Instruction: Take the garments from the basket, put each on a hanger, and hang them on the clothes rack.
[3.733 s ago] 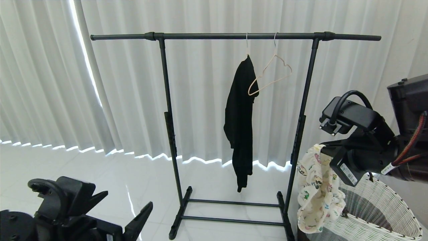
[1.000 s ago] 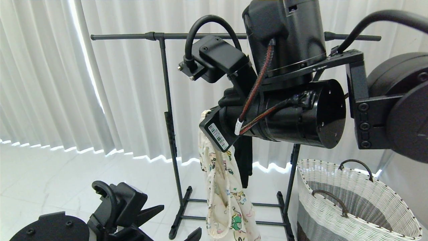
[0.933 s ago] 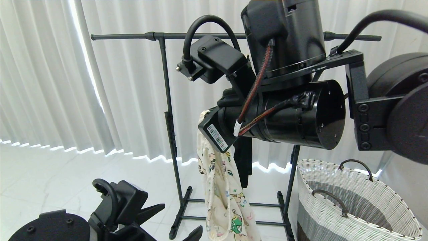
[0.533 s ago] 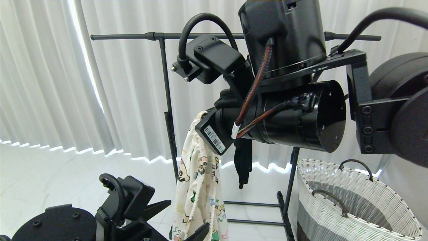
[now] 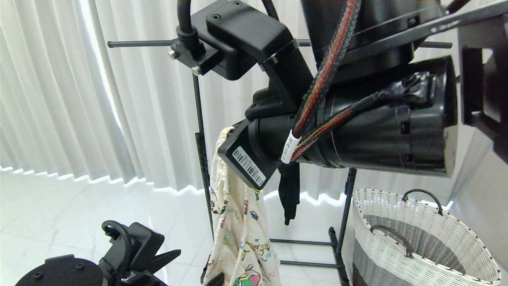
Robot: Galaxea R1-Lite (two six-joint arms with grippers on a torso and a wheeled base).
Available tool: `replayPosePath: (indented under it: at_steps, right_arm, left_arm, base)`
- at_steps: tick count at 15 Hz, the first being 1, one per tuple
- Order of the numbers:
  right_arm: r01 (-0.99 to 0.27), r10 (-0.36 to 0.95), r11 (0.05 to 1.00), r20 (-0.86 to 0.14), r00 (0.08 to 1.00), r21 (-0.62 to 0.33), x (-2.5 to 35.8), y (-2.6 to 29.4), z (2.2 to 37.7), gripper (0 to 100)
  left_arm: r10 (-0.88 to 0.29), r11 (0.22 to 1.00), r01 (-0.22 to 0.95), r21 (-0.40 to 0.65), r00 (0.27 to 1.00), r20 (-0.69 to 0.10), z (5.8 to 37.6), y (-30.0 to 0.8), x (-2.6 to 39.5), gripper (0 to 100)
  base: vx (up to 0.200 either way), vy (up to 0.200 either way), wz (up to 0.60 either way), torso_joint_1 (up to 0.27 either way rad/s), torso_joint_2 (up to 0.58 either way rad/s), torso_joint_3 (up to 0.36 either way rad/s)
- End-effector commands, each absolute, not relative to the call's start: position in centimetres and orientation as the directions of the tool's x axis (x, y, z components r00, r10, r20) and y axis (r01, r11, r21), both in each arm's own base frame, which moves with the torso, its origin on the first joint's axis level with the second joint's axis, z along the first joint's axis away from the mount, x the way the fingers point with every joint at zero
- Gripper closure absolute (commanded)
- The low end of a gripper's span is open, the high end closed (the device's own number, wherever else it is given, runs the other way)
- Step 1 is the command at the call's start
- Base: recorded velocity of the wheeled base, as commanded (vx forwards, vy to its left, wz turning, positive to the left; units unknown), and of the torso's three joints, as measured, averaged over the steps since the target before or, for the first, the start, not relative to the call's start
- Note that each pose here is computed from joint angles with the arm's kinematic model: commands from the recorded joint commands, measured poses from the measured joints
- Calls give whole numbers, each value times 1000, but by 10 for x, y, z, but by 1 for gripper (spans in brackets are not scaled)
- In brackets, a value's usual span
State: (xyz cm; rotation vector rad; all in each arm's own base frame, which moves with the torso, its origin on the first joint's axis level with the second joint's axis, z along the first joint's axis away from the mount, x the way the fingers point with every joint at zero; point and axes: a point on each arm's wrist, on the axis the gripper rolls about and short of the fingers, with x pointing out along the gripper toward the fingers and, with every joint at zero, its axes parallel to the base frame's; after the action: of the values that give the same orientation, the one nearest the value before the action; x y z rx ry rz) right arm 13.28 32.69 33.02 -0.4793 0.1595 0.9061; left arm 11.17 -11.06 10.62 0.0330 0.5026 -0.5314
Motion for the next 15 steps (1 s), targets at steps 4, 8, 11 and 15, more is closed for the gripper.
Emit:
replayPosePath:
  at_steps: [4, 8, 11, 15]
  right_arm:
    - [-757, 685, 564, -326, 652, -328, 148, 318, 332, 100]
    - [-743, 664, 586, -334, 669, -323, 156, 312, 331, 100]
    - [-730, 621, 613, -387, 682, -303, 161, 294, 319, 100]
    - [-697, 544, 669, -470, 696, -258, 151, 239, 299, 100]
  left_arm:
    - [-479, 865, 491, -99, 754, -449, 109, -107, 109, 100]
    - [-481, 862, 499, -84, 756, -445, 108, -103, 105, 100]
    - [-462, 845, 533, 52, 775, -431, 109, -95, 103, 100]
    - [-475, 840, 535, 92, 806, -353, 144, -104, 124, 100]
  base:
    - [0, 0, 0, 0, 0, 0]
    - [0, 0, 0, 0, 0, 0]
    - [0, 0, 0, 0, 0, 0]
    - [0, 0, 0, 0, 0, 0]
